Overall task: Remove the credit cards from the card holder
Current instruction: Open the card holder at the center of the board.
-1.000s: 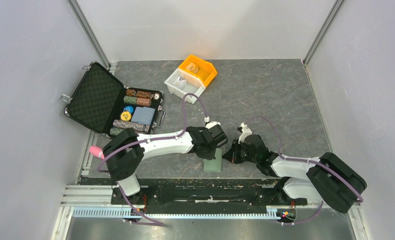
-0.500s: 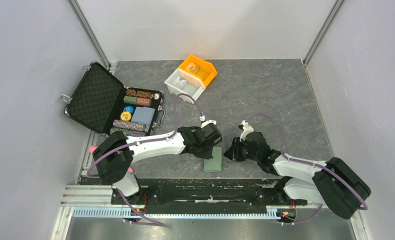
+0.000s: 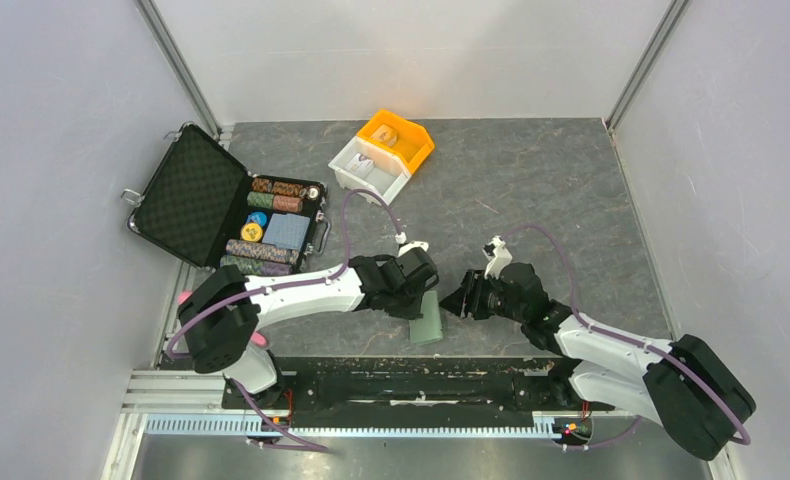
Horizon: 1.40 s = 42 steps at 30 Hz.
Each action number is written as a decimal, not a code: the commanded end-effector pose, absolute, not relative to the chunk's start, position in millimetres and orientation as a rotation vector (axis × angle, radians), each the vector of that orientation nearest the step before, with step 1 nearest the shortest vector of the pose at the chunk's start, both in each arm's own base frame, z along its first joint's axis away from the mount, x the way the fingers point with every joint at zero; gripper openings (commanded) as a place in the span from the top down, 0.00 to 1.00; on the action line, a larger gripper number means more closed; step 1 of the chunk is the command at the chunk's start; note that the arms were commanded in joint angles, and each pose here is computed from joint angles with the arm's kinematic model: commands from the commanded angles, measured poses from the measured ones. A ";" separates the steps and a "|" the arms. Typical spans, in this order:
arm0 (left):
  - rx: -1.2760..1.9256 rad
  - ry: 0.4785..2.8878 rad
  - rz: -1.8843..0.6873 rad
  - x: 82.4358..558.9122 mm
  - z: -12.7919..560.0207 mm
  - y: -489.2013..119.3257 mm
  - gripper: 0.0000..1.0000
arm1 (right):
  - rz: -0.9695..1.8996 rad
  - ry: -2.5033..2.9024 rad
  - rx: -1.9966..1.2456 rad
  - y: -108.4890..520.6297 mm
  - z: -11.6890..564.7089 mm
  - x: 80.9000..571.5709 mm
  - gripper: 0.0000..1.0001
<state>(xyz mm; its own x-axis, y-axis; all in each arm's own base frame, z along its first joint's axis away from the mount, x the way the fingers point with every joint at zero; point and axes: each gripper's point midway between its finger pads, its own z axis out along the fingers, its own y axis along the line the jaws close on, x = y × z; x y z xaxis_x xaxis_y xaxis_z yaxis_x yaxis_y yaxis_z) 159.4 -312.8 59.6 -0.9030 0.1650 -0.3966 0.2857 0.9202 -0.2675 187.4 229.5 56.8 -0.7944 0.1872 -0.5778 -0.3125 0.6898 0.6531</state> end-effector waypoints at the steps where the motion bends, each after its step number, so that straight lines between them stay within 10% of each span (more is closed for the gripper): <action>1: 0.259 2.615 -0.645 168.3 90.2 -337.2 0.98 | 1.206 2.215 -0.113 247.5 72.6 179.4 0.47; 42: 0.240 2.610 -0.688 165.2 91.6 -338.8 0.98 | 1.205 2.197 -0.122 247.3 86.9 180.4 0.35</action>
